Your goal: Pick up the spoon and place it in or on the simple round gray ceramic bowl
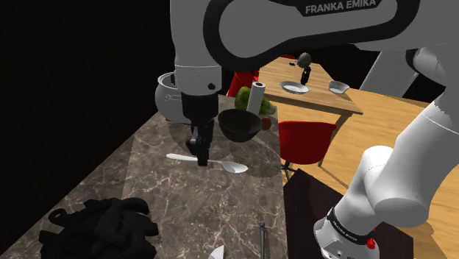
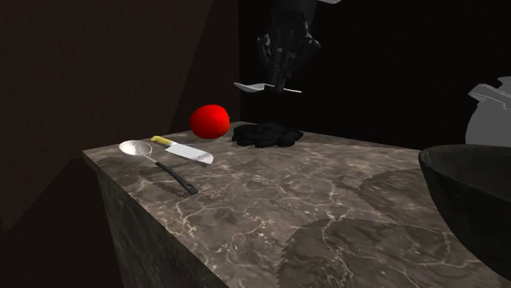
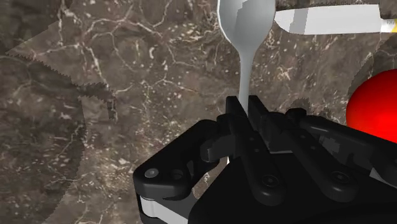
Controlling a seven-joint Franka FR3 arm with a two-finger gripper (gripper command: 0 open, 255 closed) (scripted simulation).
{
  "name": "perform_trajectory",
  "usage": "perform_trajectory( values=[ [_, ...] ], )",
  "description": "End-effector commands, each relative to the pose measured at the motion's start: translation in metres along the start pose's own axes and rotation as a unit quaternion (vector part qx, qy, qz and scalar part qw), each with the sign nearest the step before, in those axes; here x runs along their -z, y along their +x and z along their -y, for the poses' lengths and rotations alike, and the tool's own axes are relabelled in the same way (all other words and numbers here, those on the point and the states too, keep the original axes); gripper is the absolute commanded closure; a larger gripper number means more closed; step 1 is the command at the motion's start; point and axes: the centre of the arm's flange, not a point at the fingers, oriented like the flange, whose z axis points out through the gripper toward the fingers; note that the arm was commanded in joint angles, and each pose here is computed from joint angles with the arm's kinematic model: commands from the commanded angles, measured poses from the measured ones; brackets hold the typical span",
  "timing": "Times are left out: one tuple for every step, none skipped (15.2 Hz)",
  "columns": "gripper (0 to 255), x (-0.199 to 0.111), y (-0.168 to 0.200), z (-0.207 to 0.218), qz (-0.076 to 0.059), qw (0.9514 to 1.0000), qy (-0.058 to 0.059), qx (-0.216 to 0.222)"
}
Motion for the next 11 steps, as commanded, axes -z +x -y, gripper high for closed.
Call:
perform_trajectory(
  values=[
    [255, 0.011, -0.002, 0.002, 0.0, 1.0, 0.0, 0.0],
    [255, 0.014, -0.002, 0.003, 0.0, 1.0, 0.0, 0.0],
    [255, 0.016, -0.004, -0.01, 0.0, 1.0, 0.0, 0.0],
    [255, 0.018, -0.006, -0.023, 0.0, 1.0, 0.0, 0.0],
    [255, 0.02, -0.008, -0.036, 0.0, 1.0, 0.0, 0.0],
    [255, 0.022, -0.01, -0.049, 0.0, 1.0, 0.0, 0.0],
    [255, 0.024, -0.013, -0.062, 0.0, 1.0, 0.0, 0.0],
    [255, 0.027, -0.015, -0.074, 0.0, 1.0, 0.0, 0.0],
    [255, 0.029, -0.017, -0.087, 0.0, 1.0, 0.0, 0.0],
    [255, 0.031, -0.019, -0.1, 0.0, 1.0, 0.0, 0.0],
    [255, 0.033, -0.021, -0.113, 0.0, 1.0, 0.0, 0.0]
  ],
)
